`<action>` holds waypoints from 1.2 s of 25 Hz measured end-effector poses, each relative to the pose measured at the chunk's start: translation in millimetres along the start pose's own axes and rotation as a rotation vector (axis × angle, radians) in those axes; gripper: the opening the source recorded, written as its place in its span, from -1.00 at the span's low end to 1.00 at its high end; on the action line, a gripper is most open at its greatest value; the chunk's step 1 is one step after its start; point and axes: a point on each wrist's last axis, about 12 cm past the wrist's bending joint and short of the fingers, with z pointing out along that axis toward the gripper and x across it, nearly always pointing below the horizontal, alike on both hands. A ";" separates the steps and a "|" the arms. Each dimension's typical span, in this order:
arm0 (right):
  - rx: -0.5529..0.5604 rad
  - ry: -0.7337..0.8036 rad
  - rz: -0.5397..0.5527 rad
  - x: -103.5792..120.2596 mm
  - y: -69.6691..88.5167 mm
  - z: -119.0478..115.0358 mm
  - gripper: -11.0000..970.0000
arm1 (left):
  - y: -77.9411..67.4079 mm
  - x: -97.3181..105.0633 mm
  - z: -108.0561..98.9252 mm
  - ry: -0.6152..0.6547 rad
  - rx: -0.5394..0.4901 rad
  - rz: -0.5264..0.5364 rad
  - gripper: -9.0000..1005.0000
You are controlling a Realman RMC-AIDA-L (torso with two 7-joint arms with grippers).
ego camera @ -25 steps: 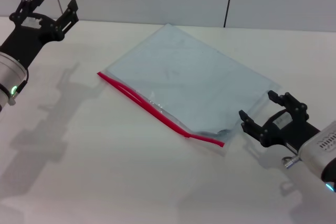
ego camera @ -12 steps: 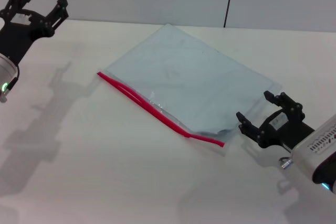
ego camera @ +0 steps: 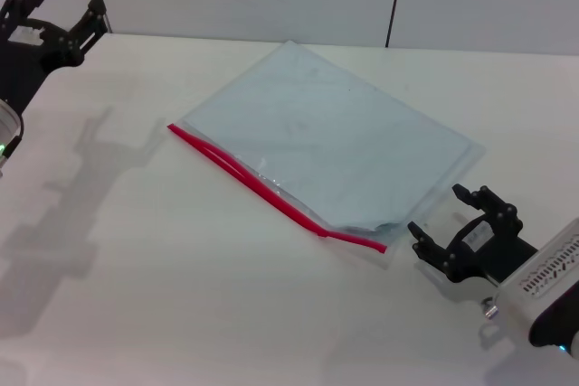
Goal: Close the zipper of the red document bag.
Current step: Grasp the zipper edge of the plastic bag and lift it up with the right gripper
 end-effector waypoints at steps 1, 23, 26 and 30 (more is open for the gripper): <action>-0.003 0.001 -0.002 -0.2 0.4 0.2 0.64 | 0.1 0.4 -0.3 0.003 -0.001 0.000 0.72; -0.055 0.022 0.004 -0.4 15.0 3.0 0.64 | 1.2 0.8 -1.3 0.005 -0.005 0.024 0.72; -0.057 0.018 0.001 -2.1 15.3 4.8 0.64 | 0.5 0.6 -0.6 0.004 -0.004 0.024 0.72; -0.059 0.015 0.003 -3.5 16.7 6.8 0.64 | -0.3 0.6 -0.1 0.003 -0.003 0.023 0.72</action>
